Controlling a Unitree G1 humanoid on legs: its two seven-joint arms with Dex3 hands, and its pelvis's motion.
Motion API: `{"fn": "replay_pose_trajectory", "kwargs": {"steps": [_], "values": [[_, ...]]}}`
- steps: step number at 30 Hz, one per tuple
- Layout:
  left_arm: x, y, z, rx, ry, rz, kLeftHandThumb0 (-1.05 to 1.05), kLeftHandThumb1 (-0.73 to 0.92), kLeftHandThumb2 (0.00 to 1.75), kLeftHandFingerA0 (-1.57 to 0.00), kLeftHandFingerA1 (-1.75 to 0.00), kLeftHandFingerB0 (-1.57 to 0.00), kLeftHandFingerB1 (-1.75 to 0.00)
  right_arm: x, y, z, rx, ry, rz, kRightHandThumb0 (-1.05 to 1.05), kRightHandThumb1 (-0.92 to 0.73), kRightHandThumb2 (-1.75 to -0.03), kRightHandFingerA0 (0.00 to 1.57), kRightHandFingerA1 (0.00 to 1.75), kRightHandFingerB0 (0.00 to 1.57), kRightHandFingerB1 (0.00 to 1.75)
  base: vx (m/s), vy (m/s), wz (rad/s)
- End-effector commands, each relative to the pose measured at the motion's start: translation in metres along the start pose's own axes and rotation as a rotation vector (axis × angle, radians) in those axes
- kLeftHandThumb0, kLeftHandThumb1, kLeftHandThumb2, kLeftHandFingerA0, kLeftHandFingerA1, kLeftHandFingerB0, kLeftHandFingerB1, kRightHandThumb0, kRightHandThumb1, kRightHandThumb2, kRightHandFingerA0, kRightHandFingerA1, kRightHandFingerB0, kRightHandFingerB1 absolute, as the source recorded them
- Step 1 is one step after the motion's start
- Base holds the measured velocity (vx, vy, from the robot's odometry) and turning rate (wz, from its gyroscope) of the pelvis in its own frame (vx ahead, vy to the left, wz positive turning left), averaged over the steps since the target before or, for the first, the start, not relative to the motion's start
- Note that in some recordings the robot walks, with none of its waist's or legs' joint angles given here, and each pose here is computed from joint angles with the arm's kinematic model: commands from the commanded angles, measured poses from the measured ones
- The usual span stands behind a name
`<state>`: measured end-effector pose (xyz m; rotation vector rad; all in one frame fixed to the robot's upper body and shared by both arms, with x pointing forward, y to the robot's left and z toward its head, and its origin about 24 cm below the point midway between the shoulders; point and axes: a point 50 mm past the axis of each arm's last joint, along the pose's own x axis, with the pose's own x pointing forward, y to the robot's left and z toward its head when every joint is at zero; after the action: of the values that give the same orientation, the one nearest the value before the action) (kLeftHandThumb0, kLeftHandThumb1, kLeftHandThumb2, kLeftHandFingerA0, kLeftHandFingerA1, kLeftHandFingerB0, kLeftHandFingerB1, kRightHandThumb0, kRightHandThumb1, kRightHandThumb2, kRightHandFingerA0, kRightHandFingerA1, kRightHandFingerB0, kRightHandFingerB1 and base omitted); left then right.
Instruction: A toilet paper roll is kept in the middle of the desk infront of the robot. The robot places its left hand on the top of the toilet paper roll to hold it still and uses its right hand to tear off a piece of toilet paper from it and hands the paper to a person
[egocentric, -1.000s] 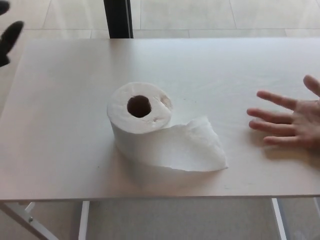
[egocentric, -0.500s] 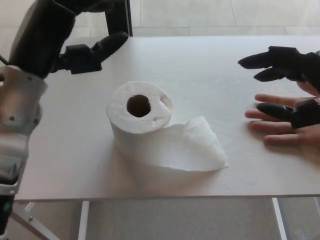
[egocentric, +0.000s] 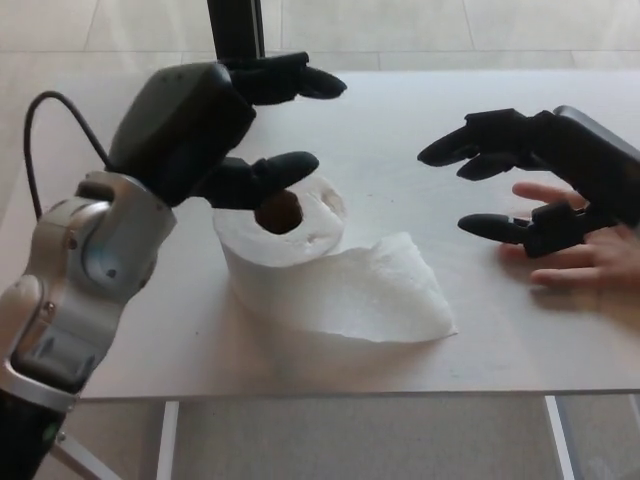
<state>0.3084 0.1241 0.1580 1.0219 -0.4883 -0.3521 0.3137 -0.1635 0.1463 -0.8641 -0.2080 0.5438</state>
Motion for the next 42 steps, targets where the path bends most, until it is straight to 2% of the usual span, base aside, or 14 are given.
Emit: {"fn": "replay_pose_trajectory", "kwargs": {"steps": [1, 18, 19, 23, 24, 25, 31, 32, 33, 34, 36, 38, 40, 42], "values": [[0.012, -0.017, -0.010, 0.348, 0.062, -0.049, -0.47, 0.71, 0.60, -0.45, -0.49, -0.45, -0.41, 0.000, 0.004, -0.023, -0.074, 0.173, -0.006, -0.46, -0.60, -0.59, 0.55, 0.54, 0.58, 0.45, 0.00, 0.000, 0.00], [-0.005, -0.068, -0.031, 0.362, 0.194, -0.127, -0.47, 0.72, 0.60, -0.48, -0.44, -0.46, -0.41, -0.002, 0.004, -0.026, -0.042, 0.183, -0.064, -0.25, -0.60, -0.57, 0.55, 0.57, 0.62, 0.47, 0.00, 0.000, 0.00], [-0.008, -0.073, -0.036, 0.341, 0.223, -0.117, -0.50, 0.57, 0.96, -0.38, -0.58, -0.36, -0.55, -0.002, 0.006, -0.025, -0.033, 0.175, -0.062, -0.22, -0.60, -0.57, 0.54, 0.59, 0.62, 0.48, 0.00, 0.000, 0.00], [-0.018, -0.082, -0.046, 0.299, 0.265, -0.081, -0.49, 0.61, 0.99, -0.37, -0.58, -0.38, -0.56, 0.000, 0.010, -0.022, -0.029, 0.178, -0.064, -0.23, -0.61, -0.58, 0.49, 0.60, 0.60, 0.47, 0.00, 0.000, 0.00], [-0.020, -0.084, -0.047, 0.297, 0.270, -0.076, -0.49, 0.61, 0.99, -0.37, -0.58, -0.38, -0.56, 0.000, 0.010, -0.022, -0.028, 0.182, -0.063, -0.23, -0.61, -0.58, 0.49, 0.60, 0.60, 0.47, 0.00, 0.000, 0.00], [-0.023, -0.087, -0.049, 0.282, 0.276, -0.062, -0.47, 0.78, 0.64, -0.43, -0.45, -0.46, -0.41, 0.000, 0.011, -0.023, -0.014, 0.192, -0.063, -0.23, -0.61, -0.57, 0.45, 0.60, 0.60, 0.47, 0.00, 0.000, 0.00], [-0.033, -0.095, -0.055, 0.215, 0.320, 0.004, -0.43, 0.77, 0.63, -0.46, -0.45, -0.51, -0.41, 0.002, 0.012, -0.025, -0.121, 0.275, -0.006, -0.45, -0.62, -0.59, 0.28, 0.54, 0.44, 0.41, 0.00, 0.000, 0.00], [-0.033, -0.095, -0.056, 0.200, 0.321, 0.021, -0.40, 0.76, 0.63, -0.48, -0.45, -0.52, -0.42, 0.003, 0.012, -0.025, -0.139, 0.312, 0.028, -0.57, -0.47, -0.82, 0.15, 0.55, 0.29, 0.49, 0.00, 0.000, 0.00], [-0.034, -0.096, -0.056, 0.192, 0.321, 0.047, -0.34, 0.74, 0.62, -0.54, -0.46, -0.55, -0.43, 0.005, 0.013, -0.027, -0.155, 0.376, 0.086, -0.66, -0.44, -0.80, 0.03, 0.31, 0.15, 0.43, 0.00, 0.000, 0.00], [-0.034, -0.096, -0.056, 0.184, 0.320, 0.063, -0.34, 0.74, 0.62, -0.54, -0.46, -0.55, -0.43, 0.005, 0.014, -0.028, -0.165, 0.395, 0.104, -0.66, -0.44, -0.80, 0.03, 0.31, 0.15, 0.43, 0.00, 0.000, 0.00], [-0.031, -0.099, -0.053, 0.159, 0.314, 0.103, -0.34, 0.75, 0.65, -0.54, -0.55, -0.55, -0.47, 0.008, 0.023, -0.033, -0.226, 0.462, 0.184, -0.71, -0.44, -0.71, 0.00, 0.00, 0.11, 0.26, 0.00, 0.000, 0.00], [-0.029, -0.101, -0.050, 0.159, 0.297, 0.095, -0.34, 0.78, 0.67, -0.52, -0.54, -0.53, -0.47, 0.012, 0.032, -0.038, -0.245, 0.484, 0.202, -0.94, -0.55, -0.88, 0.00, 0.03, 0.11, 0.08, 0.00, 0.000, 0.00], [-0.027, -0.101, -0.048, 0.179, 0.283, 0.084, -0.36, 0.79, 0.67, -0.52, -0.53, -0.53, -0.45, 0.017, 0.037, -0.038, -0.248, 0.494, 0.213, -0.95, -0.51, -0.90, 0.00, 0.09, 0.00, 0.03, 0.00, 0.000, 0.00], [-0.026, -0.103, -0.046, 0.189, 0.271, 0.076, -0.36, 0.79, 0.67, -0.52, -0.53, -0.54, -0.45, 0.021, 0.040, -0.037, -0.240, 0.503, 0.218, -0.94, -0.54, -0.92, 0.00, 0.11, 0.09, 0.01, 0.00, 0.000, 0.00]]}}
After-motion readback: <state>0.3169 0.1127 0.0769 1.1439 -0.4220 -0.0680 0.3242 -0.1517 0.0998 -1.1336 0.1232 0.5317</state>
